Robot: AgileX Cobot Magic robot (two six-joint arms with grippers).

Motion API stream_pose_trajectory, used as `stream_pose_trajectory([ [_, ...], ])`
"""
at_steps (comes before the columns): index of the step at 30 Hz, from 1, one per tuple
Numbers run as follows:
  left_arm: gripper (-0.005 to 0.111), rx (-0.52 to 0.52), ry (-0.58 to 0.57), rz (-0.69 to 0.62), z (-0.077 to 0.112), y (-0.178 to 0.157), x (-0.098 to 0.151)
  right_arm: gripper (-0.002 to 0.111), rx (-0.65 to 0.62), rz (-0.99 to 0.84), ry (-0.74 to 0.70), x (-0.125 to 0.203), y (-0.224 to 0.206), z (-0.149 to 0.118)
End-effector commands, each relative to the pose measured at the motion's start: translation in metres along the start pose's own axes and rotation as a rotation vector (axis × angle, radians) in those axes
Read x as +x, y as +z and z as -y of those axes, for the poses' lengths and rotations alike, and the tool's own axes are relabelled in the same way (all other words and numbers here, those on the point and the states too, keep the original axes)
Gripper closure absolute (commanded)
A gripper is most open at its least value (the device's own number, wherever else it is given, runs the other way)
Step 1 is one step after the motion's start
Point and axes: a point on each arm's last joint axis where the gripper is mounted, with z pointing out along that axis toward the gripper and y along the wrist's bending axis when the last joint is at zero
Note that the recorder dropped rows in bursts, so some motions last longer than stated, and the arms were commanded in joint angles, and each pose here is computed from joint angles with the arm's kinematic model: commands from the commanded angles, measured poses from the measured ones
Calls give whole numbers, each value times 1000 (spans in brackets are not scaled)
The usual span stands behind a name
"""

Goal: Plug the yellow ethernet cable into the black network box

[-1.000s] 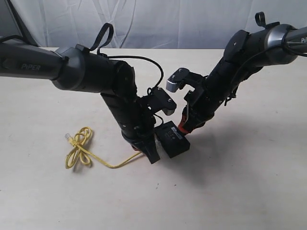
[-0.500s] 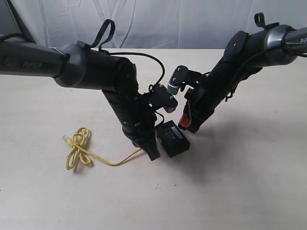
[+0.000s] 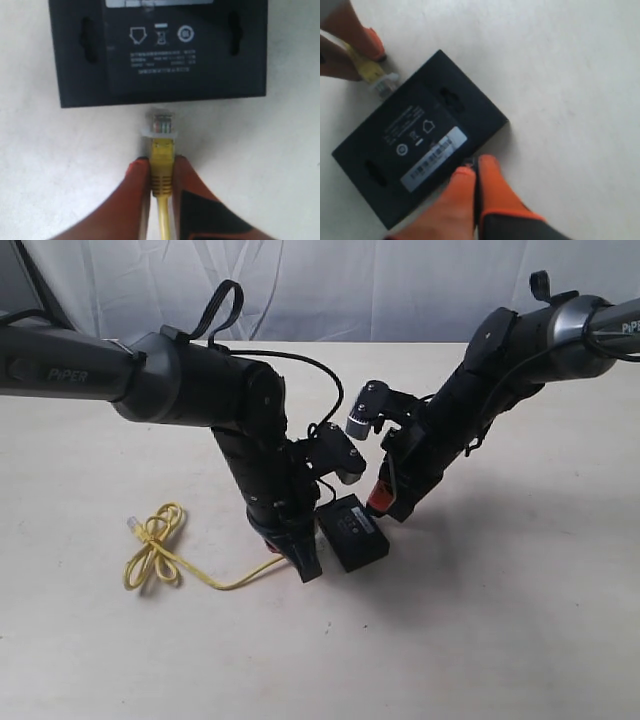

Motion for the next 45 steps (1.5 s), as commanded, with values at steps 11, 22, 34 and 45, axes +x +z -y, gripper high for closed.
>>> stream_pose_trajectory([
  [11, 107, 3, -44, 46, 1, -2, -5, 109, -24, 33, 5, 2, 9, 2],
  [22, 107, -25, -68, 38, -2, -2, -4, 109, -58, 12, 5, 4, 9, -1],
  [34, 107, 2, -89, 4, -5, -4, 2, 109, -42, -18, 24, 6, 9, 0],
  [45, 107, 38, -139, 73, -1, -8, -5, 109, -45, -16, 32, 7, 11, 1],
])
